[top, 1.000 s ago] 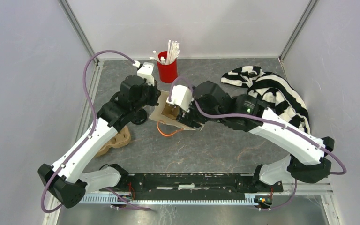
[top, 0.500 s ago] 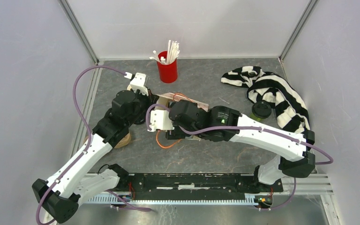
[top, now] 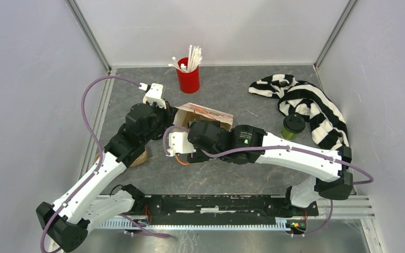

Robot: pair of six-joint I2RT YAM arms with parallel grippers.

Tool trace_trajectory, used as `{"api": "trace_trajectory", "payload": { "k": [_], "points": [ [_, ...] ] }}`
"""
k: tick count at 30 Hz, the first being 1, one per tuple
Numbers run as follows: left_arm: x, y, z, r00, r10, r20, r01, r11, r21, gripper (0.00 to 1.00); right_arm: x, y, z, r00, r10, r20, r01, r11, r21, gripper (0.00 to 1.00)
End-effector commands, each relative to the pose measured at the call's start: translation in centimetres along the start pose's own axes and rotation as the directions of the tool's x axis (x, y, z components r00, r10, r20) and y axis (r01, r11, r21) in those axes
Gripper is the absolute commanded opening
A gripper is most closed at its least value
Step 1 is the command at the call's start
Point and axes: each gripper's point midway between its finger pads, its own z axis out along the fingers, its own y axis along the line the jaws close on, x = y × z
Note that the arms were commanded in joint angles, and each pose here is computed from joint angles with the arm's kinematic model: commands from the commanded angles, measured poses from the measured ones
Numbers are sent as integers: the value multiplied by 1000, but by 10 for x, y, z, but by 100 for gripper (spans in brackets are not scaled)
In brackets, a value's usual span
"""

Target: Pack the takeout coffee

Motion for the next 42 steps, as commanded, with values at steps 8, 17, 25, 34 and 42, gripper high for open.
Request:
{"api": "trace_trajectory", "payload": {
  "k": [8, 17, 25, 34, 42],
  "points": [
    [-9, 3, -7, 1000, -25, 3, 25, 999, -31, 2, 2, -1, -18, 986, 11, 164, -20, 998, 55, 45],
    [-1, 6, -13, 999, -39, 6, 39, 999, -35, 2, -15, -1, 26, 983, -171, 72, 167, 984, 55, 43],
    [11, 8, -19, 996, -84, 22, 84, 996, -29, 2, 7, -3, 54, 982, -183, -40, 185, 980, 66, 42],
    [26, 9, -24, 990, -139, 21, 139, 990, -26, 2, 37, -1, 66, 984, -168, -57, 171, 984, 54, 42],
    [25, 3, -30, 985, -171, 18, 171, 985, 9, 2, 43, -9, 71, 994, -111, -14, 111, 993, 50, 42]
  ]
}}
